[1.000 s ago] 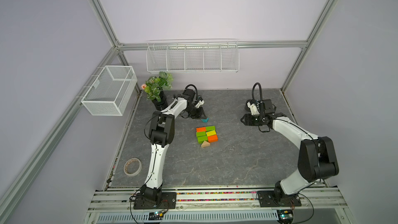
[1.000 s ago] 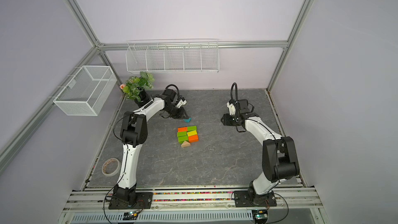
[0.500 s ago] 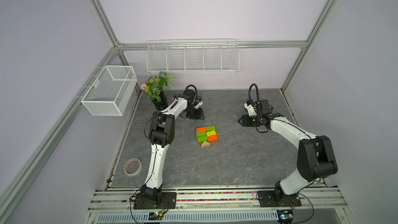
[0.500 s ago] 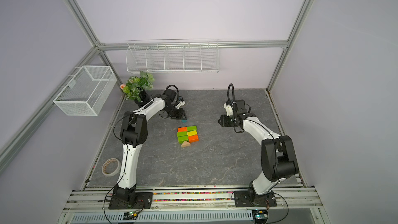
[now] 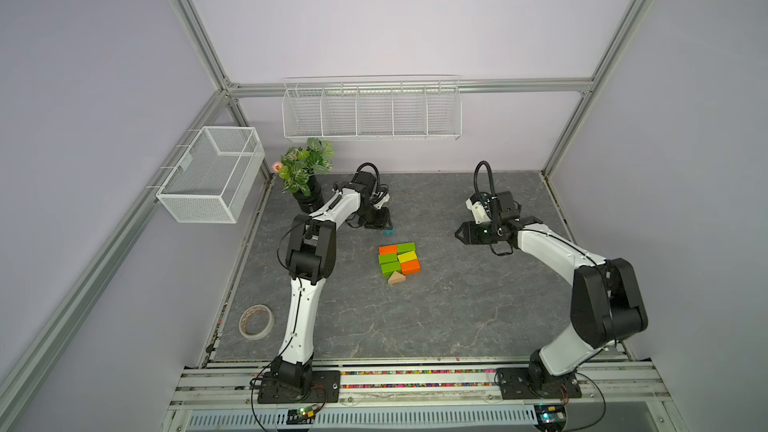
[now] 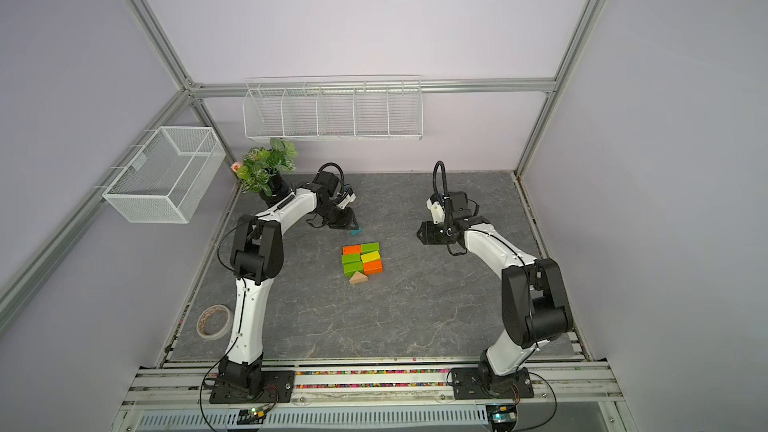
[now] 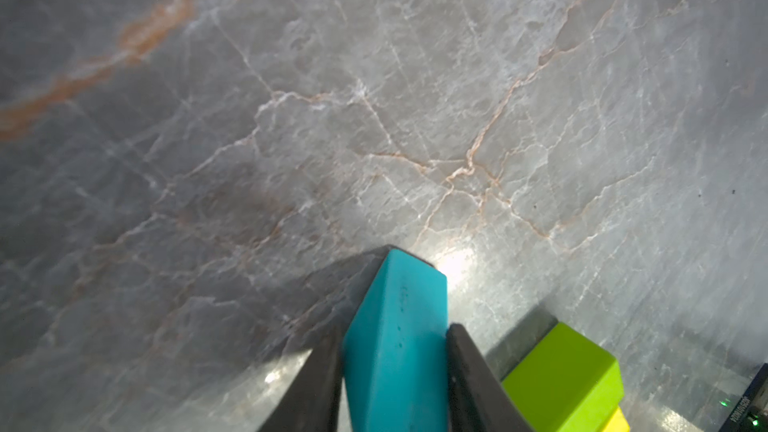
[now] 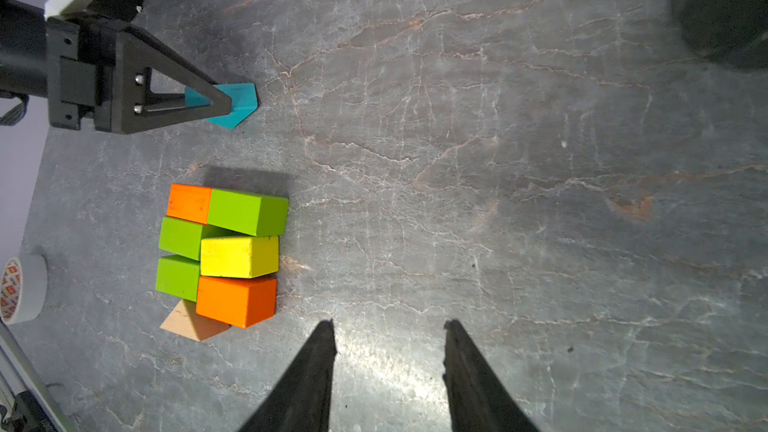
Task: Assemble a piece of candy with building blocks
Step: Pick up the building block from the center of the board.
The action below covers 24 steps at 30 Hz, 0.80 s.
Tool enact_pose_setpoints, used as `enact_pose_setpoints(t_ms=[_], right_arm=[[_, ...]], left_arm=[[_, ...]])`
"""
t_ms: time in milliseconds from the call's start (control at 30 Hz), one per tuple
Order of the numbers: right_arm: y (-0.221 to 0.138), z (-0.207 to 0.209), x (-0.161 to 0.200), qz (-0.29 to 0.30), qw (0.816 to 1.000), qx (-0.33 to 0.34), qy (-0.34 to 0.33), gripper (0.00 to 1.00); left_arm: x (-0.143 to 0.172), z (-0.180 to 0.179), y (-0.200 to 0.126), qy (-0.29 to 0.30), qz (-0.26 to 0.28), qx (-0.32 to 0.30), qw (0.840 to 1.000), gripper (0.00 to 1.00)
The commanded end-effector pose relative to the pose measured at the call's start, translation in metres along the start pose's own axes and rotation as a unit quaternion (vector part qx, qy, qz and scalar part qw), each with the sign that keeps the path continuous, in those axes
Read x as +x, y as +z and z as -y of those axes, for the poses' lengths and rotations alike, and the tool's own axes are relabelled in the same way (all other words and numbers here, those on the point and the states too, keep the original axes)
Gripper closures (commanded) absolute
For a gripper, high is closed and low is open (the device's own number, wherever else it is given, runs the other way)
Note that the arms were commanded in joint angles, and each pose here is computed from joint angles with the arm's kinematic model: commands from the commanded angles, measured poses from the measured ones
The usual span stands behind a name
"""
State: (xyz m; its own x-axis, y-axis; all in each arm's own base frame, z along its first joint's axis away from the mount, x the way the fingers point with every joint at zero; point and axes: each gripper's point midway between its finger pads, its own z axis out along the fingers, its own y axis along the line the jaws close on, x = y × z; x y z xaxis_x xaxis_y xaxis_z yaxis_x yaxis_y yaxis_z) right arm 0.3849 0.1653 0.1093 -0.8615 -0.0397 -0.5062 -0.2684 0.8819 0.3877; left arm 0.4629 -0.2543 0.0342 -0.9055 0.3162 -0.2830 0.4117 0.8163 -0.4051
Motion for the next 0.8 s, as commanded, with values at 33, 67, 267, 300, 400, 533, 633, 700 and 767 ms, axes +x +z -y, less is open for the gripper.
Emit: enact_pose_setpoints(t_ms=[33, 67, 267, 300, 400, 533, 633, 700, 767], right_arm=[[0.005, -0.004, 0.004, -0.015, 1.0, -0.005, -0.009, 0.54], [0.006, -0.005, 0.004, -0.016, 1.0, -0.005, -0.01, 0.54], [0.006, -0.006, 0.005, -0.019, 1.0, -0.004, -0.012, 0.54], [0.006, -0.006, 0.006, -0.021, 1.0, -0.004, -0.012, 0.54], [0.006, -0.007, 0.007, -0.021, 1.0, -0.003, -0.013, 0.54], [0.007, -0.01, 0.007, -0.024, 1.0, -0.009, -0.016, 0.53], [0.009, -0.016, 0.006, -0.025, 0.999, -0.021, -0.019, 0.53], [0.01, -0.022, 0.004, -0.021, 0.999, -0.033, -0.024, 0.53], [0.009, -0.04, -0.003, -0.003, 0.996, -0.084, -0.026, 0.52]], left_arm=[[0.022, -0.008, 0.011, -0.007, -0.03, -0.003, 1.0, 0.67], [0.021, -0.004, 0.011, -0.005, -0.028, 0.007, 1.0, 0.74], [0.016, 0.014, 0.011, -0.009, -0.019, 0.059, 0.998, 0.95], [0.015, 0.017, 0.011, -0.011, -0.018, 0.069, 0.997, 0.98], [0.008, 0.031, 0.005, -0.019, -0.004, 0.108, 0.994, 1.0], [-0.009, 0.064, -0.003, -0.053, 0.019, 0.224, 0.973, 1.0], [-0.018, 0.075, -0.006, -0.069, 0.032, 0.271, 0.96, 1.0], [-0.023, 0.079, -0.009, -0.074, 0.04, 0.295, 0.952, 1.0], [-0.027, 0.083, -0.011, -0.084, 0.041, 0.328, 0.94, 1.0]])
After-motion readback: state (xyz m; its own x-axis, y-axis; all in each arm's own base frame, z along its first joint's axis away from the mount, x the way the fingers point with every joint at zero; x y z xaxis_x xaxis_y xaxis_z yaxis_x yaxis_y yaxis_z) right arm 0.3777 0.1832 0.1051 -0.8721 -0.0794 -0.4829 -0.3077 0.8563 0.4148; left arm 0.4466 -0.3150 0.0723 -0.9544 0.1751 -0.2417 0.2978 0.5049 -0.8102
